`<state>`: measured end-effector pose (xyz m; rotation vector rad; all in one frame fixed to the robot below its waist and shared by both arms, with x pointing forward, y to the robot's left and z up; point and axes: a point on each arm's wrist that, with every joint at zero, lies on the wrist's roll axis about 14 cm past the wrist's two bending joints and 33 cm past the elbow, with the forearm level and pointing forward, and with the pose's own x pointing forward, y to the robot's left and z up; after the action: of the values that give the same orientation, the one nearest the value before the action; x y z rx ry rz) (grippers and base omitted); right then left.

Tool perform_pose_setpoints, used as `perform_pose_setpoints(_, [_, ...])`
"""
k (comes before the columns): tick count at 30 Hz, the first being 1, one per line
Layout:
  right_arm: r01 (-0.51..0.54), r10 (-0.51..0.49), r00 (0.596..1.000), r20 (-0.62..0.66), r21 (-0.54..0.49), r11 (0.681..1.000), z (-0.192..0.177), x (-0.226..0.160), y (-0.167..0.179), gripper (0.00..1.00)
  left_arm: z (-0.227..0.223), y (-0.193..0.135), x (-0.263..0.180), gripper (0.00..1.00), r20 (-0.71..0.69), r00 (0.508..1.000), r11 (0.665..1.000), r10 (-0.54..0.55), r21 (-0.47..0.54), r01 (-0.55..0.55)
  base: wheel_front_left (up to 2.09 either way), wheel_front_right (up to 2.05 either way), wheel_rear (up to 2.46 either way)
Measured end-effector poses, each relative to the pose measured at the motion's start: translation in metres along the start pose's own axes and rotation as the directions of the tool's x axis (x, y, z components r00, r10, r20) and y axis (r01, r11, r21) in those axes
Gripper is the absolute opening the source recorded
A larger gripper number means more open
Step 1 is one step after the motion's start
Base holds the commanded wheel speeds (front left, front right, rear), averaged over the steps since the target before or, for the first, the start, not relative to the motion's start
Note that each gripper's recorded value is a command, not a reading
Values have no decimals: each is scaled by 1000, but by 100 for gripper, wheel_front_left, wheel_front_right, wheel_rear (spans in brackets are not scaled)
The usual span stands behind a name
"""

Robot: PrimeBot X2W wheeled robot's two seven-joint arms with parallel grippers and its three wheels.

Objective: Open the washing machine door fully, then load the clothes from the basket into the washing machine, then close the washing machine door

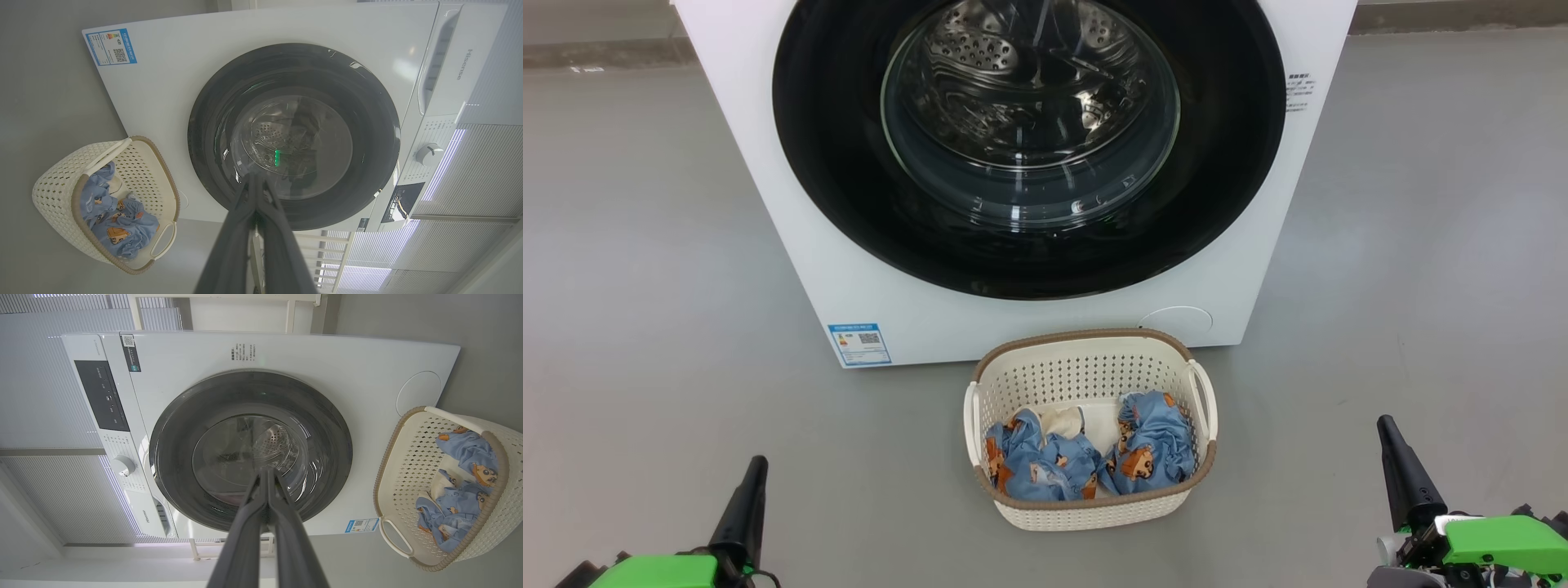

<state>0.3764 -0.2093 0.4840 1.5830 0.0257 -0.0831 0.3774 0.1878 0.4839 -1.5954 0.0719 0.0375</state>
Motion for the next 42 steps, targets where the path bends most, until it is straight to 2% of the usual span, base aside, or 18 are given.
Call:
perform_pose_setpoints(9, [0,0,1000,0,0,1000,0,0,0,0,0,0,0,0,0,1000,1000,0,0,0,0,0,0])
perform_pose_setpoints(10, [0,0,1000,0,0,1000,0,0,0,100,0,0,0,100,0,1000,1000,0,0,0,0,0,0])
perform_pose_setpoints(18, [125,-125,992,9,22,992,-1,-19,-42,100,-11,43,-19,100,-8,992,991,126,-38,-126,0,0,0])
perform_pose_setpoints(37, [101,-98,994,53,-59,993,5,-15,-33,100,-16,39,-16,100,5,993,993,114,-23,-114,0,0,0])
perform_pose_setpoints(42, [93,-87,994,66,-97,991,7,-14,-29,100,-18,28,-11,100,6,996,996,84,21,-84,0,0,0])
